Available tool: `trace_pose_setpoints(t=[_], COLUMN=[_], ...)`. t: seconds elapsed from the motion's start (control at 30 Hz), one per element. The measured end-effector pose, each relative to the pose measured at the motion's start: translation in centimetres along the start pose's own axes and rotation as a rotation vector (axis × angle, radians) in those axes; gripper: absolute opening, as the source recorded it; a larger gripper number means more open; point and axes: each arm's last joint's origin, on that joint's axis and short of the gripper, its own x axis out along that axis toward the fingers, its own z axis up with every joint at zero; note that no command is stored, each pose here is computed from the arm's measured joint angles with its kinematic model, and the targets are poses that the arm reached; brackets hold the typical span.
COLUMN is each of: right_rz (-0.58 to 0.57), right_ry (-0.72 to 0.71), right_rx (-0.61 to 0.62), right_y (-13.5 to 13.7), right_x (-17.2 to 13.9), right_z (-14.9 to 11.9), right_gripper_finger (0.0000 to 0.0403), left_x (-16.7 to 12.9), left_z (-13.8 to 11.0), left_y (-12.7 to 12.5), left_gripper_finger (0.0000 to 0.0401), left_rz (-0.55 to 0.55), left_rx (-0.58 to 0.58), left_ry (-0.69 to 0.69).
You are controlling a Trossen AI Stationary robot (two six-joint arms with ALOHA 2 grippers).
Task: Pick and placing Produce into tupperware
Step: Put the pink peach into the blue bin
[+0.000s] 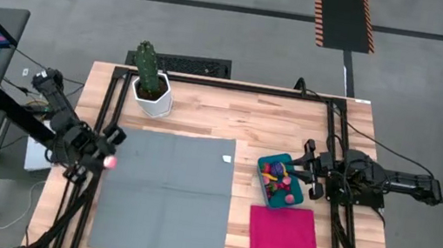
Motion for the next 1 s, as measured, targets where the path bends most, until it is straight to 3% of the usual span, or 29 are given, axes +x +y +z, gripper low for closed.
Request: trace_pose_setpoints(t=[0.17, 0.33, 0.57, 1.0], right_rz=[0.000, 0.000, 0.000, 0.000], right_ry=[0.000, 0.000, 0.000, 0.001], right_rx=[0.000, 0.000, 0.000, 0.000], right_y=[0.0, 0.0, 0.0, 0.0], right_x=[0.0, 0.0, 0.0, 0.0], right_z=[0.0, 0.0, 0.0, 0.0], right_gripper_finger=[0.0139, 0.0137, 0.0138, 0.0137], left_x=[-1.2, -1.2, -1.3, -2.0], left_z=[0.3, 0.3, -0.6, -3.9], left_y=[0.9, 1.2, 2.6, 5.6], left_gripper_finger=[0.0068, 0.0068, 0.0068, 0.0068], left_rz=[0.121, 0.172, 0.473, 0.764], left_rx=[-0.051, 0.029, 0.076, -0.052], left_ry=[-0.111, -0.101, 0.002, 0.192])
